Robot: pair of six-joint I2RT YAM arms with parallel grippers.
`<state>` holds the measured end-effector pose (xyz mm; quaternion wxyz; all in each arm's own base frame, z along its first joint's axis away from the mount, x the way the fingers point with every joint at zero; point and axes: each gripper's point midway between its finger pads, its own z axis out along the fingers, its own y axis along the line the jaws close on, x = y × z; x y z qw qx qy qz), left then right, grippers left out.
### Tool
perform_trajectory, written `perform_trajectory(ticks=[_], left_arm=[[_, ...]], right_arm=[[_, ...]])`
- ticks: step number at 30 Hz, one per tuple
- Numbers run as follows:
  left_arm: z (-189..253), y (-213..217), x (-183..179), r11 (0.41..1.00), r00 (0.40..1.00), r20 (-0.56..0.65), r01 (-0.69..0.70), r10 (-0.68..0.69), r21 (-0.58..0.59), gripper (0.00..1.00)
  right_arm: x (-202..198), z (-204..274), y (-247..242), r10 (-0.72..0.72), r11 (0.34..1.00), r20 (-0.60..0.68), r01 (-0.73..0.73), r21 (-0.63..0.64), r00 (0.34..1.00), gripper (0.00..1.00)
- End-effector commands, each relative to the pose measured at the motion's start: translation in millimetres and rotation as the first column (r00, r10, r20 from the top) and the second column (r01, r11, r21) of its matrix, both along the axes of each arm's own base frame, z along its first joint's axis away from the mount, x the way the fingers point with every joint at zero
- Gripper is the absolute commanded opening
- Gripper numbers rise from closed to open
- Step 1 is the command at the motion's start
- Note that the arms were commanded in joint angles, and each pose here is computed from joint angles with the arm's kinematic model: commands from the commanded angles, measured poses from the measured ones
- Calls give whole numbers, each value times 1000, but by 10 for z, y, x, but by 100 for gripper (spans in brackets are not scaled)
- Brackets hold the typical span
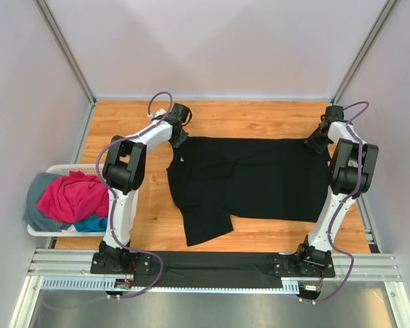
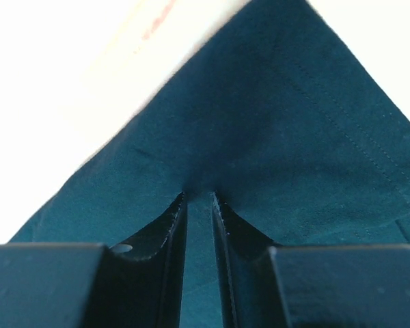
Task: Fold and stack the t-shirts
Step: Fold the tshirt
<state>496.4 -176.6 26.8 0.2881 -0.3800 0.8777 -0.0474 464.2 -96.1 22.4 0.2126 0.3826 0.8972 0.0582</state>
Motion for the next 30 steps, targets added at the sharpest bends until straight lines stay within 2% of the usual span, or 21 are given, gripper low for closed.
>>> perform_trajectory(ticks=[1, 9, 14, 16, 18, 21, 22, 23, 25, 26, 28, 30], left_arm=[[-215, 387, -44, 992, 991, -79, -99, 106, 81, 20], [-69, 592, 426, 992, 995, -4, -97, 97, 82, 20], [123, 494, 800, 997, 996, 73, 39, -44, 73, 20], [287, 387, 862, 991, 984, 121, 124, -130, 57, 21], [605, 341, 848, 981, 961, 198, 183, -192, 63, 23], [1103, 287, 687, 961, 915, 295, 268, -276, 67, 32], [1221, 220, 619, 949, 896, 317, 310, -311, 53, 39], [1446, 226, 492, 943, 879, 347, 327, -327, 58, 44], [1639, 166, 301, 926, 857, 360, 371, -368, 62, 53], [1819, 165, 144, 921, 843, 384, 384, -377, 62, 54], [1754, 99, -128, 913, 846, 359, 407, -395, 45, 55], [1953, -1, -341, 905, 820, 411, 424, -398, 31, 56]], right_arm=[[120, -192, -117, -32, 999, -15, 32, -28, 999, 23], [636, -41, -73, 21, 1000, 62, -20, -17, 998, 24], [888, 117, 99, 108, 994, 118, -110, 11, 987, 23], [934, 341, 205, 147, 988, 157, -151, 14, 977, 23], [949, 727, 320, 206, 978, 226, -210, -5, 952, 30], [867, 1257, 414, 244, 969, 300, -244, -38, 922, 36], [792, 1302, 437, 247, 968, 300, -248, -36, 922, 37], [719, 1581, 467, 253, 967, 341, -250, -53, 905, 38], [587, 1720, 537, 256, 966, 357, -253, -57, 898, 40], [422, 1783, 584, 252, 967, 359, -249, -53, 899, 42], [314, 1848, 739, 241, 968, 388, -250, -27, 890, 43], [93, 1764, 1070, 260, 954, 394, -299, 40, 882, 45]])
